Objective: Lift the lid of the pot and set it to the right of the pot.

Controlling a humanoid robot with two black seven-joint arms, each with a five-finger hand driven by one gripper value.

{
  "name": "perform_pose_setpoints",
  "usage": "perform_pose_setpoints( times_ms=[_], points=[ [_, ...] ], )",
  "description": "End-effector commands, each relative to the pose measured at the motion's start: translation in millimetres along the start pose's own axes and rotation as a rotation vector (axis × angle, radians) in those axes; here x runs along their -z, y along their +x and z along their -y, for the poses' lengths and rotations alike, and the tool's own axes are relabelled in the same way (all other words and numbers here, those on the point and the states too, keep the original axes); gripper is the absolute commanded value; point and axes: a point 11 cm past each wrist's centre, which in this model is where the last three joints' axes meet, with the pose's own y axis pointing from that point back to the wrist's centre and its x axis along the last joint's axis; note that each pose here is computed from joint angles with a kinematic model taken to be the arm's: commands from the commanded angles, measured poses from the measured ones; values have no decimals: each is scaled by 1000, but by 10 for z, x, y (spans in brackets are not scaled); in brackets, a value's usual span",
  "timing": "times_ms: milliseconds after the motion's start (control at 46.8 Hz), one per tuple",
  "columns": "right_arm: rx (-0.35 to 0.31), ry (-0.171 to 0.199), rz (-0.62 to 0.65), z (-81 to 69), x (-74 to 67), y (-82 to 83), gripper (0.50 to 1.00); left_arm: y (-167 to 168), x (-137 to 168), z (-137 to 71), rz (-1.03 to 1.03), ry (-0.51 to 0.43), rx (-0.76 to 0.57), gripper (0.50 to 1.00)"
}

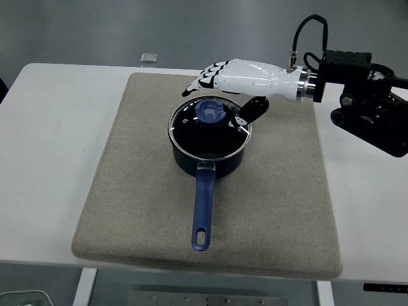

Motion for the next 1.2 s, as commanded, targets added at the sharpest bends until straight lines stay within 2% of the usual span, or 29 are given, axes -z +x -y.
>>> perform_pose_setpoints(
  times_ms=[0,534,769,940,1175],
  points=[
    [9,1,-9,2,4,-36,903,0,1,0,-1,0,0,1000],
    [-5,-10,-37,-14,-33,-104,903,0,1,0,0,0,0,1000],
    [-14,-14,-32,44,-43,-174,903,0,1,0,0,0,0,1000],
    [12,-13,-34,44,-44,-261,903,0,1,0,0,0,0,1000],
    [18,-13,-32,62,-44,-283,903,0,1,0,0,0,0,1000]
  ],
)
